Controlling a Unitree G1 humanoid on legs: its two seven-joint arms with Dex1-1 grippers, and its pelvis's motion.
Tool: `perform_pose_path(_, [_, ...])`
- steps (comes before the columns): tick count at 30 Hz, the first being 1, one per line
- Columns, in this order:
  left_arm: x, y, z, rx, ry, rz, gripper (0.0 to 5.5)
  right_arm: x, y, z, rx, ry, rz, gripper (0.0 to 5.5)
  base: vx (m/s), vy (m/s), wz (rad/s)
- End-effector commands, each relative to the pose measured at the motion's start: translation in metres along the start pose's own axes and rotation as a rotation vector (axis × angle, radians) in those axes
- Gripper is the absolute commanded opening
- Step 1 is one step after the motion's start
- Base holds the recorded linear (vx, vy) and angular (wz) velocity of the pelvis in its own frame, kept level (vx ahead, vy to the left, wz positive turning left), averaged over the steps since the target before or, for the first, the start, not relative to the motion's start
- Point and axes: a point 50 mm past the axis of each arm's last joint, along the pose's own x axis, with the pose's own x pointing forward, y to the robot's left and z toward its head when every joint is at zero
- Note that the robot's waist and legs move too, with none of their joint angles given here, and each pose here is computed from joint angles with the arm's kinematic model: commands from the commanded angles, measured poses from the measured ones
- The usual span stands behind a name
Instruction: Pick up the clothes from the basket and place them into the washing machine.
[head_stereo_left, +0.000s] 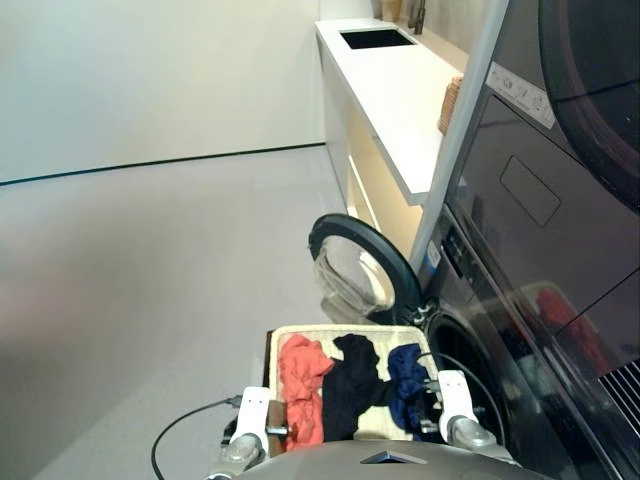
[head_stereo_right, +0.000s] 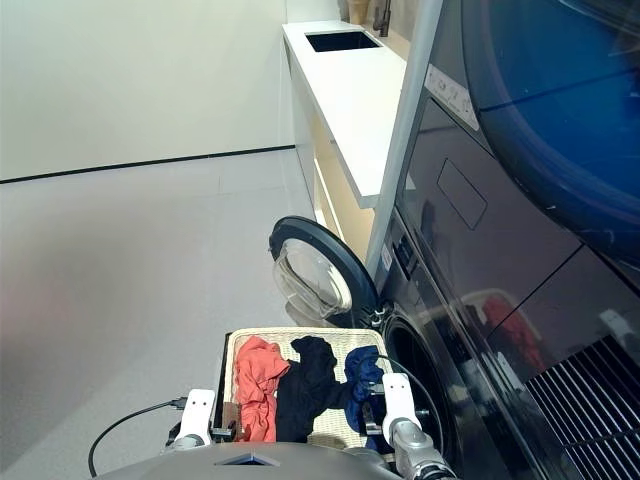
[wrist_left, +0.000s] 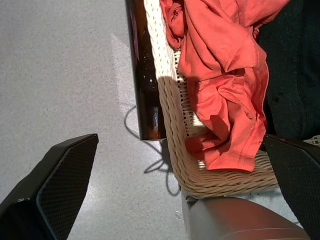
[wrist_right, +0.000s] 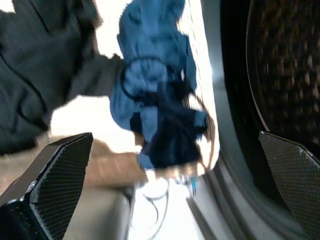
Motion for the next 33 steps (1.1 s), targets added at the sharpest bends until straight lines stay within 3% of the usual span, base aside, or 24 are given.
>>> perform_pose_path(1, [0.007, 0.016, 0.035, 0.025, -0.116, 0.035, 5.50, 0.007, 0.014, 0.026, -0.047, -0.086, 0.048, 5.50, 0.000, 0.000, 0.000])
perform_pose_path(19, [0.007, 0.016, 0.031, -0.006, -0.073, 0.018, 5.50, 0.009, 0.015, 0.040, -0.095, -0.118, 0.076, 5.50, 0.000, 0.000, 0.000])
perform_pose_path(33, [0.014, 0.021, 0.095, 0.148, -0.254, 0.017, 5.50, 0.011, 0.013, 0.109, -0.224, -0.330, 0.092, 5.50, -0.004, 0.001, 0.000])
